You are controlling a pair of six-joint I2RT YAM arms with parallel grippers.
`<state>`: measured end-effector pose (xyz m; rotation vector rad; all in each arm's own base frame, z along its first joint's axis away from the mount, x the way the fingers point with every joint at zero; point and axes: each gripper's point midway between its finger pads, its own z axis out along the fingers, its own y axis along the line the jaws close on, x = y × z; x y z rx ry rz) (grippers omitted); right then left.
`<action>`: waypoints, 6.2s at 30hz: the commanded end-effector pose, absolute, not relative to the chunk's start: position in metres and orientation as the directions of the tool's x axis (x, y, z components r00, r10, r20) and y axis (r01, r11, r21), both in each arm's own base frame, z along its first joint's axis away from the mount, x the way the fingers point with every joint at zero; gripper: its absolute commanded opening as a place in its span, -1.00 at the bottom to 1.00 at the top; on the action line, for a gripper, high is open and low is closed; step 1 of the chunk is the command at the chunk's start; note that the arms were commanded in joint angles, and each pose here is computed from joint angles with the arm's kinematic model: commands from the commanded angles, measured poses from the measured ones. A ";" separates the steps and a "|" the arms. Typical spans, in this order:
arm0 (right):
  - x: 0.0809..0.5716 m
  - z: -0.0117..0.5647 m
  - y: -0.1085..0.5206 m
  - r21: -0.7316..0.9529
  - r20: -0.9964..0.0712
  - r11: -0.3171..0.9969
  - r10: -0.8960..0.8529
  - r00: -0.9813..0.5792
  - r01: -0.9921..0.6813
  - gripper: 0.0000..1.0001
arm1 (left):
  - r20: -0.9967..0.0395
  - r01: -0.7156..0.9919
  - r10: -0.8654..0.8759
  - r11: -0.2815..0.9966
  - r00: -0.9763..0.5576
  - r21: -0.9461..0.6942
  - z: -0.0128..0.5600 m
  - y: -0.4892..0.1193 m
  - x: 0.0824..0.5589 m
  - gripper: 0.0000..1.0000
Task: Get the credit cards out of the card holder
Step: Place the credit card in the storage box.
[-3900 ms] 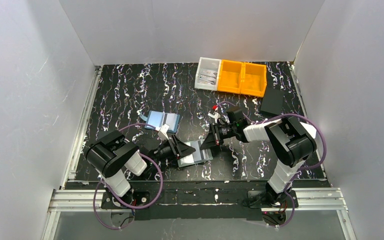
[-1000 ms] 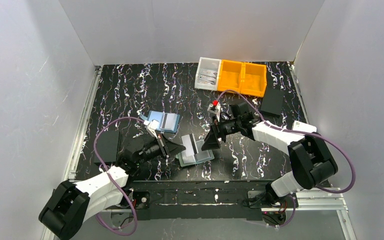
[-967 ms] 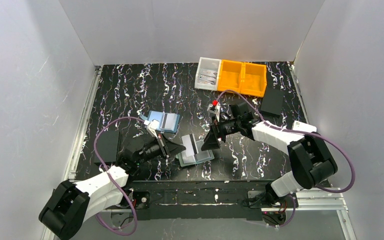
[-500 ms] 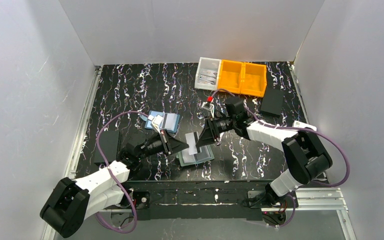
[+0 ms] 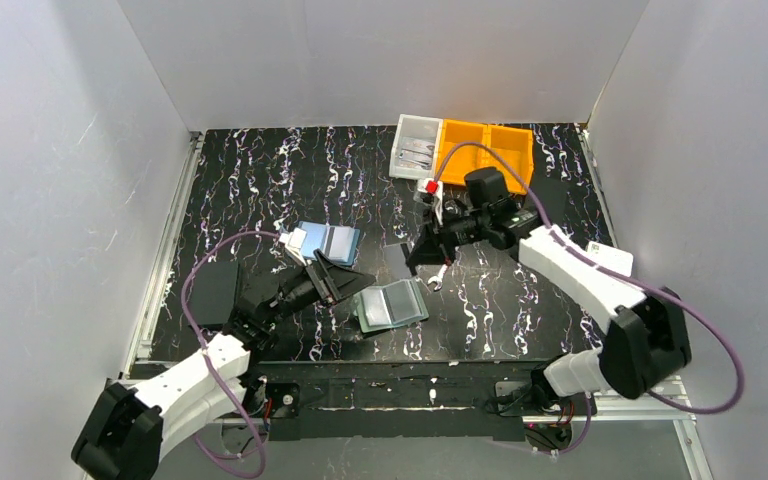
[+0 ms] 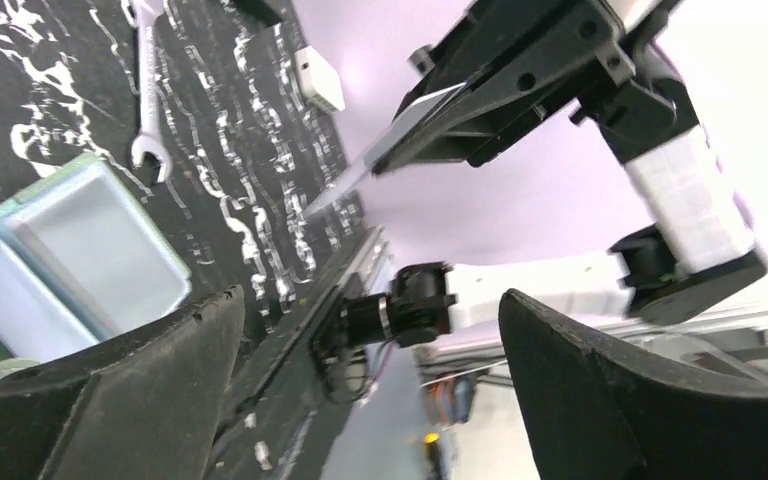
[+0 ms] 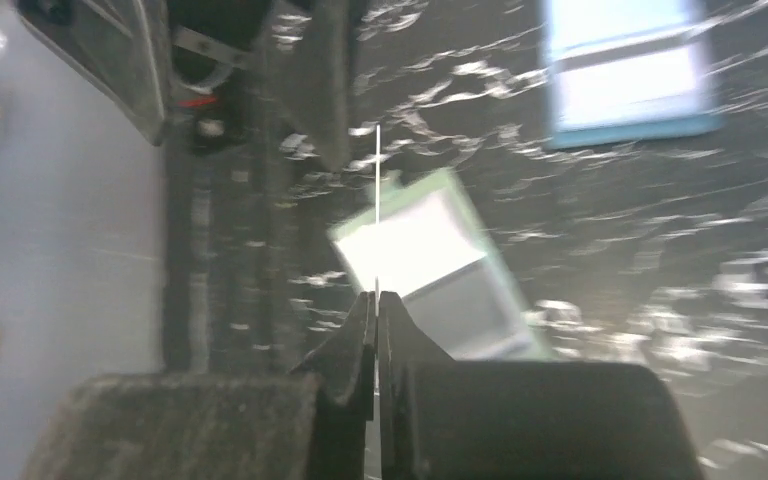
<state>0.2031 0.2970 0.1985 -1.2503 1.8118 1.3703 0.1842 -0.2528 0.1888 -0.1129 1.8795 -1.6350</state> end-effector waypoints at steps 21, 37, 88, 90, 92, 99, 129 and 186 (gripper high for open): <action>0.208 0.273 0.198 -0.933 -0.108 -0.242 -0.519 0.848 -0.267 -0.97 | 0.193 -0.195 -0.435 -0.042 -0.879 -0.980 0.251 -0.352 0.206 0.84; 0.183 0.261 0.205 -0.957 -0.060 -0.235 -0.416 0.907 -0.171 -0.97 | 0.133 -0.145 -0.360 0.007 -0.923 -0.989 0.244 -0.372 0.199 0.50; 0.148 0.263 0.254 0.563 -0.799 0.259 -0.075 -0.597 -0.785 0.82 | -0.735 0.774 -0.486 0.170 -0.473 -0.610 0.239 -0.313 0.176 -1.00; 0.152 0.268 0.257 0.604 -0.775 0.244 -0.040 -0.630 -0.759 0.78 | -0.722 0.769 -0.516 0.175 -0.461 -0.615 0.245 -0.308 0.178 -1.00; 0.157 0.271 0.259 0.617 -0.769 0.238 -0.018 -0.639 -0.750 0.76 | -0.706 0.761 -0.547 0.180 -0.449 -0.623 0.251 -0.304 0.181 -1.00; 0.167 0.286 0.271 0.635 -0.767 0.177 0.031 -0.641 -0.752 0.63 | -0.645 0.741 -0.626 0.156 -0.438 -0.654 0.278 -0.300 0.191 -1.00; 0.171 0.309 0.285 0.632 -0.775 0.063 0.051 -0.630 -0.772 -0.92 | -0.595 0.725 -0.647 0.093 -0.477 -0.682 0.296 -0.312 0.193 -1.00; 0.540 0.208 0.164 -0.575 -0.383 0.191 -0.922 0.056 -0.795 -0.97 | -0.753 0.414 -0.233 0.718 -0.615 -0.560 0.166 -0.190 0.179 0.97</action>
